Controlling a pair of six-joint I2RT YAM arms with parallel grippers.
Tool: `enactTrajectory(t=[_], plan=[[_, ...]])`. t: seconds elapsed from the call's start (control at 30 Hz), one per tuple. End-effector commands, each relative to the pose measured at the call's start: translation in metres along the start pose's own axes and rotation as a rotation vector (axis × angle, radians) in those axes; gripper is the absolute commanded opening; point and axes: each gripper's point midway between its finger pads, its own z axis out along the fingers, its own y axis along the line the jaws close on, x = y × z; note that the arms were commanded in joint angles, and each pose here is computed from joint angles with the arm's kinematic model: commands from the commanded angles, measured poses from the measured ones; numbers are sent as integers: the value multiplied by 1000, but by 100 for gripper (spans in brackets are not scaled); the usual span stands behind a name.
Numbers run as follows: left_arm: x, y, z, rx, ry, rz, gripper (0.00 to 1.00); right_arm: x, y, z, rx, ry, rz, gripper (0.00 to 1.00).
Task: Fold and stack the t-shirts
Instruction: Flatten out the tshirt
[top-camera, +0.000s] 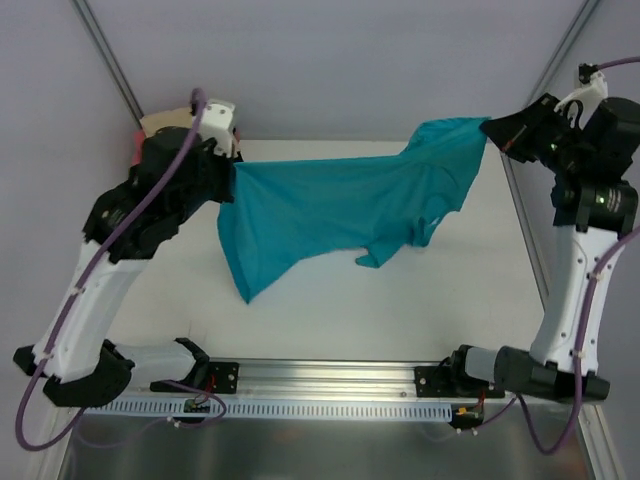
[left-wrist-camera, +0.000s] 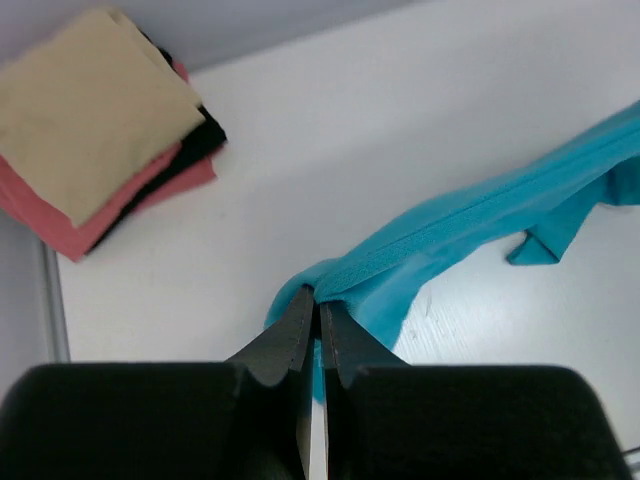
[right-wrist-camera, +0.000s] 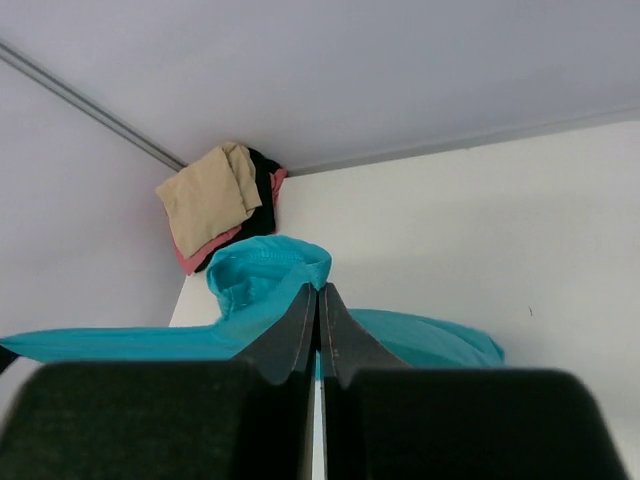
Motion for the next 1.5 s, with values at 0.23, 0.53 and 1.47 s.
enactTrajectory(t=[0.23,0.53,1.47], plan=[[-43,53,-158,2,-377,-148,0,-5,81,-172,115,-327,-165,0],[-13,40,-212,182,-397,-249,0,5,129,-280,155,-538,-213,0],[13,9,10,-75,-41,-121,0,45,-127,20,415,-116,-2,0]])
